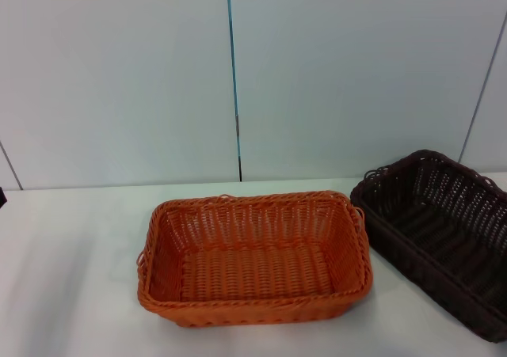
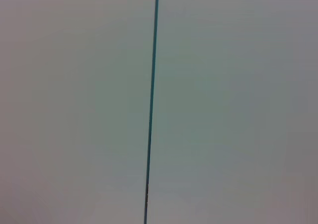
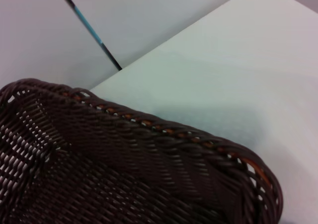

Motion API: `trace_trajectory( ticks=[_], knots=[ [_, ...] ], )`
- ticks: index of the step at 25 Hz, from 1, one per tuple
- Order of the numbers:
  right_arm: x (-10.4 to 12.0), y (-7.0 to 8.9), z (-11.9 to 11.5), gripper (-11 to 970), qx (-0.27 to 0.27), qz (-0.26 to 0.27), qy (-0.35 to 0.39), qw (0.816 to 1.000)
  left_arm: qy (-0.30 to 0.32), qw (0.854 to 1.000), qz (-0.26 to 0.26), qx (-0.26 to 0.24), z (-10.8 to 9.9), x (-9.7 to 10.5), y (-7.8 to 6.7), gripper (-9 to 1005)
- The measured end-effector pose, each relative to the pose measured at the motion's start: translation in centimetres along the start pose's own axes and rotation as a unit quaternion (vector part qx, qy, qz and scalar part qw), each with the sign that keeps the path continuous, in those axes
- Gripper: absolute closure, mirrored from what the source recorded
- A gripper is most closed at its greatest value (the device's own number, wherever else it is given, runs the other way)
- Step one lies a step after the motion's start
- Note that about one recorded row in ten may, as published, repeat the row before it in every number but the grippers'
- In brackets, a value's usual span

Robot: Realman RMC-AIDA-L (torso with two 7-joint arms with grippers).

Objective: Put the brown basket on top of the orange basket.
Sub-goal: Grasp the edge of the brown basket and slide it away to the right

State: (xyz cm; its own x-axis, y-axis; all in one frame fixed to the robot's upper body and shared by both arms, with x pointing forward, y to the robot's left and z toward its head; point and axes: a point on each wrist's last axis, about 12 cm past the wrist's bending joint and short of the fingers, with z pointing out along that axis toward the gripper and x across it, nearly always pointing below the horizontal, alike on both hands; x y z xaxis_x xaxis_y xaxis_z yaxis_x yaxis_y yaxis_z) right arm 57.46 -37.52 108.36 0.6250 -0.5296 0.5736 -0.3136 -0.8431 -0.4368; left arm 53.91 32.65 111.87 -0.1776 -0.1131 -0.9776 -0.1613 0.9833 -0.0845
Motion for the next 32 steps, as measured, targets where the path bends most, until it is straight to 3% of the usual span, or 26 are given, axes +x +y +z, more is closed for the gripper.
trace_trajectory(
  ticks=[13,18,23,29,32],
  knots=[
    [0.1,0.9,-0.4,43,0.02,0.062,0.034,0.997,0.002,1.0,0.003,0.001,0.0,0.0,0.0,117],
    [-0.1,1.5,-0.6,211,0.022,0.079,0.043,0.996,0.011,1.0,0.001,0.005,0.0,0.1,0.3,117],
    [-0.4,1.9,-0.4,439,0.017,0.082,0.04,0.996,0.023,1.0,-0.002,0.009,0.0,0.2,0.7,117],
    [-0.4,1.3,-0.1,622,0.017,0.064,0.04,0.997,0.04,0.999,-0.008,0.017,0.0,0.3,1.3,117],
    [-0.4,0.8,0.2,607,0.017,0.046,0.045,0.998,0.047,0.999,-0.007,0.022,-0.1,0.2,1.5,117]
  ],
)
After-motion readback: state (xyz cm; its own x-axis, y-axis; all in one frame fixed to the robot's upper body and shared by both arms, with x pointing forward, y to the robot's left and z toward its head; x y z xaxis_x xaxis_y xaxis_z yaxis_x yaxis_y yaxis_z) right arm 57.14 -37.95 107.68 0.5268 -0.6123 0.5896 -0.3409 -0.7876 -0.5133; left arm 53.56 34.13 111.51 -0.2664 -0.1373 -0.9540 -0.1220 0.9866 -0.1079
